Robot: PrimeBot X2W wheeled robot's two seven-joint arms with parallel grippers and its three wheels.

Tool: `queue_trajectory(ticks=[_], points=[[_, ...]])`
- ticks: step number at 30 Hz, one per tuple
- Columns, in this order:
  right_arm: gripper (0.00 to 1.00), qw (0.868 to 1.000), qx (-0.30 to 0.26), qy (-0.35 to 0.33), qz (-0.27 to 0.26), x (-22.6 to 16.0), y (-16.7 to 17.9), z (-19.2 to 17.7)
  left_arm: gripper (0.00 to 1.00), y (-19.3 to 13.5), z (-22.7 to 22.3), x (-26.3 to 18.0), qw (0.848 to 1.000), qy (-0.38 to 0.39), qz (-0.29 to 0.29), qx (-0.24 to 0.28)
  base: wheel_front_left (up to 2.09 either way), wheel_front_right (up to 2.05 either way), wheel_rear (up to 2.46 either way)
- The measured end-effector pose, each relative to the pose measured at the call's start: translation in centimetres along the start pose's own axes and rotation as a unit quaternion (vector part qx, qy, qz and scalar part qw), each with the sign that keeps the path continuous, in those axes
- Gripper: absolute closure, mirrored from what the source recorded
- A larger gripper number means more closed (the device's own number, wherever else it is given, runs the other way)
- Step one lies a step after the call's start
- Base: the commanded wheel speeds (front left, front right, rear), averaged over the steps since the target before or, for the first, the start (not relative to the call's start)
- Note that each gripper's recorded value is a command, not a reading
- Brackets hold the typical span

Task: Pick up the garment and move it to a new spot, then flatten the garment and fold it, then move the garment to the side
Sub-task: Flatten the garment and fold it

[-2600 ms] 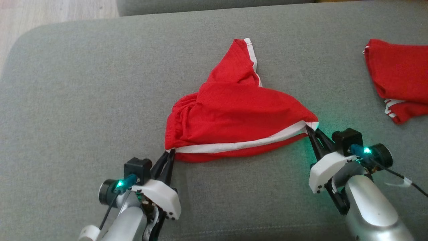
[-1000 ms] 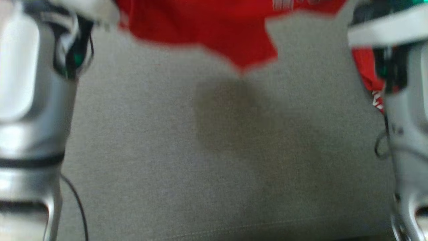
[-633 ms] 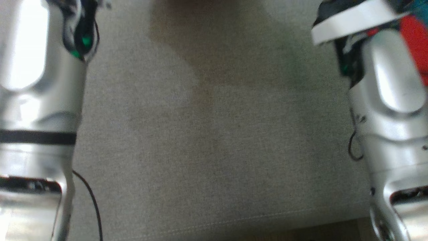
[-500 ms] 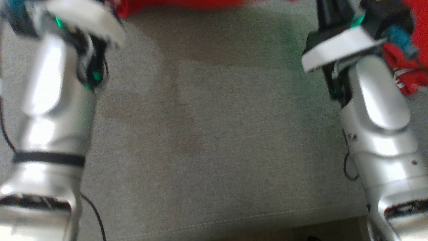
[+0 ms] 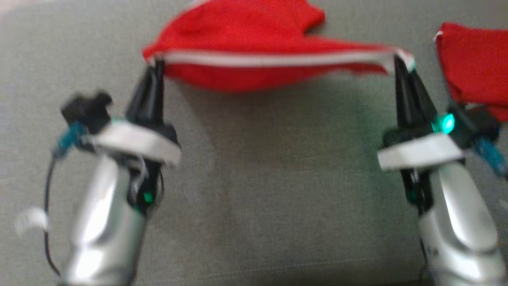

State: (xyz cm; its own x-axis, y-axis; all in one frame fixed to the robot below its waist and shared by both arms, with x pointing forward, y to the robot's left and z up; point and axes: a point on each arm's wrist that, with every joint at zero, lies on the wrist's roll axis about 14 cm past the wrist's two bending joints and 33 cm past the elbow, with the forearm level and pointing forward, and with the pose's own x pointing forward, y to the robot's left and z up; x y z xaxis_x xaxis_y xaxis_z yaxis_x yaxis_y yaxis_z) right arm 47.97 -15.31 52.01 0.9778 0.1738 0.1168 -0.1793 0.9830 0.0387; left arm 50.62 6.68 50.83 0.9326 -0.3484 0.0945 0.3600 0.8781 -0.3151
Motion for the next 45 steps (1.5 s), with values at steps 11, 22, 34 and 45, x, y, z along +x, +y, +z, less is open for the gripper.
queue_trajectory(ticks=[11,22,34,45], points=[[1.00,0.999,0.006,-0.020,-0.047,-10.6,-0.5,4.0,1.00,-4.6,1.8,-10.7,0.999,-0.034,0.005,-0.033,0.00,0.00,0.00],[1.00,0.996,-0.014,0.061,-0.068,-14.2,-1.0,2.2,1.00,-6.2,-1.6,-15.6,0.995,0.040,0.033,-0.090,0.00,0.00,0.00],[1.00,0.990,-0.046,0.130,0.015,-5.3,-0.1,-3.3,1.00,-2.0,-6.4,-14.0,0.968,0.110,0.121,-0.192,0.00,0.00,0.00],[1.00,0.972,-0.086,0.200,0.093,3.2,2.0,-7.5,1.00,2.1,-8.2,-9.1,0.959,0.148,0.155,-0.185,0.00,0.00,0.00]])
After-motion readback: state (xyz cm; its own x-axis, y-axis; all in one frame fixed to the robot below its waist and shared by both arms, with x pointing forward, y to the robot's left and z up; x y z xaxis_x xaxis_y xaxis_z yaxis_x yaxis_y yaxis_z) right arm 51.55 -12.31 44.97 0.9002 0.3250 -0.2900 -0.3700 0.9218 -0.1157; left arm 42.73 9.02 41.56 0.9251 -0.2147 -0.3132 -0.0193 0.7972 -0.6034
